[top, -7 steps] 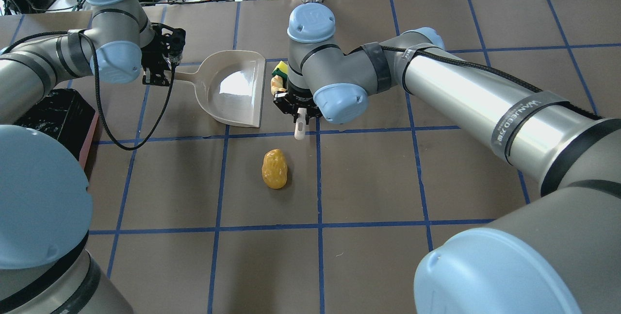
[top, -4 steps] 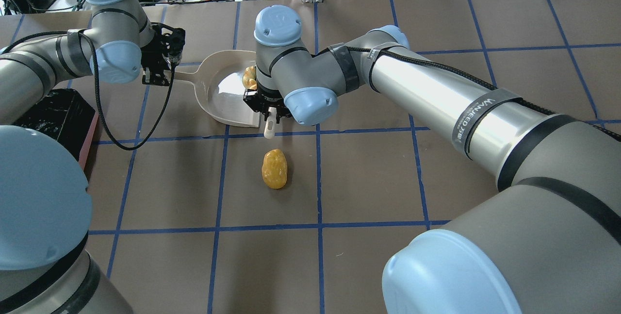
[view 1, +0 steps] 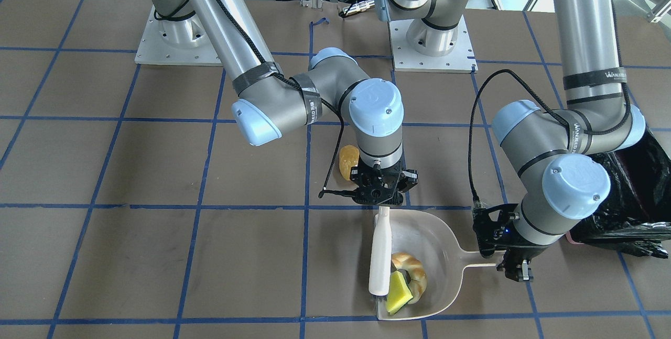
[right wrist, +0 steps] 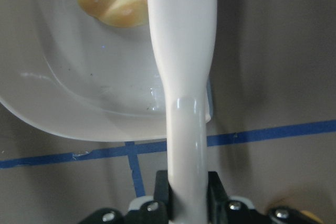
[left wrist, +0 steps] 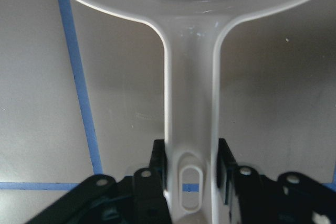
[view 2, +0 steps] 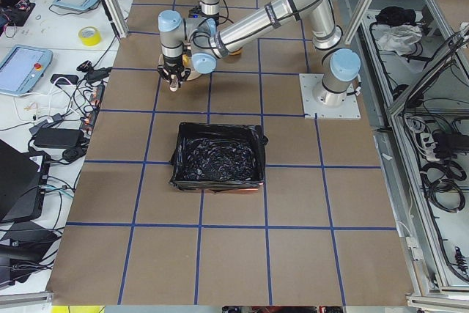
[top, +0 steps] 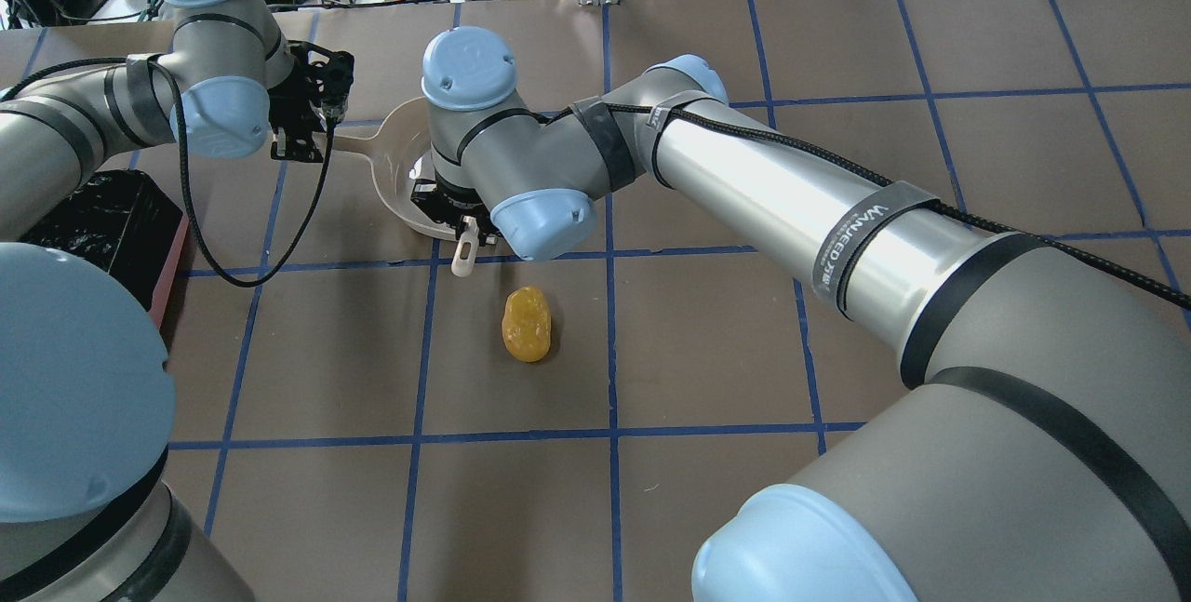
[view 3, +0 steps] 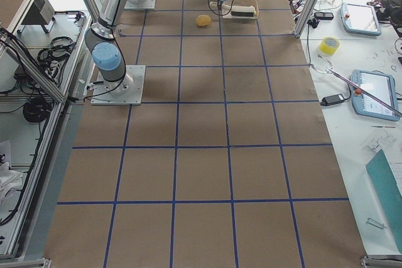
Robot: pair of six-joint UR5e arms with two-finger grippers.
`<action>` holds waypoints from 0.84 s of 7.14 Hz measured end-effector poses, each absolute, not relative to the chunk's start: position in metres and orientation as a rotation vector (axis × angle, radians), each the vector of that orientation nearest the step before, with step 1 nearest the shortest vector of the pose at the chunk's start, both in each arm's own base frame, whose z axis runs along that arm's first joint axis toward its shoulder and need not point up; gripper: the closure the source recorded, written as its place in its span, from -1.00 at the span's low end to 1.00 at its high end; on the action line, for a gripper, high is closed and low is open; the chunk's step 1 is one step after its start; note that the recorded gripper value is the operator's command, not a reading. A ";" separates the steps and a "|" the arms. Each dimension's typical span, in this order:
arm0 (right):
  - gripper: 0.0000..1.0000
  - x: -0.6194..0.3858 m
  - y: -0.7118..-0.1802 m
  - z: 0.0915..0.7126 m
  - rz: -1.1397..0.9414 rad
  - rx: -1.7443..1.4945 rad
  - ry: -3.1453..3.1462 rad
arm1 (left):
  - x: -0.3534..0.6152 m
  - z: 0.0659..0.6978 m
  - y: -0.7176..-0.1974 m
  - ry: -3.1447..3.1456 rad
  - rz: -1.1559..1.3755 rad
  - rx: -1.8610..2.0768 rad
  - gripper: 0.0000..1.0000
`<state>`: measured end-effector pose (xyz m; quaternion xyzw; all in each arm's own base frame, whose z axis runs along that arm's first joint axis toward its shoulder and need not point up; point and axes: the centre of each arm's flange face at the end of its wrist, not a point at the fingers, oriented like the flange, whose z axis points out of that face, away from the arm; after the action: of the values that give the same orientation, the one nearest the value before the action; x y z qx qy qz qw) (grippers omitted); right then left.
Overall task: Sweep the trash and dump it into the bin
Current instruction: 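Sweep potato toward dustpan with right gripper's brush while left holds dustpan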
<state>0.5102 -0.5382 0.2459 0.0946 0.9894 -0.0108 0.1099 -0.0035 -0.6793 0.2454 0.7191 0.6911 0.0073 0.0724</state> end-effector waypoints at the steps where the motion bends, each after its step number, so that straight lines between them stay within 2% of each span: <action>1: 1.00 0.516 -0.533 0.249 -0.023 0.313 2.902 | -0.004 0.246 -0.679 2.076 0.021 2.160 1.00; 6: 1.00 0.450 -0.508 0.321 0.083 0.401 2.970 | -0.003 0.260 -0.668 2.069 0.009 2.150 1.00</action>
<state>0.4501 -0.5083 0.3211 0.1335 0.9880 0.0277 0.0719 -0.0031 -0.6677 0.2604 0.7183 0.6912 0.0029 0.0789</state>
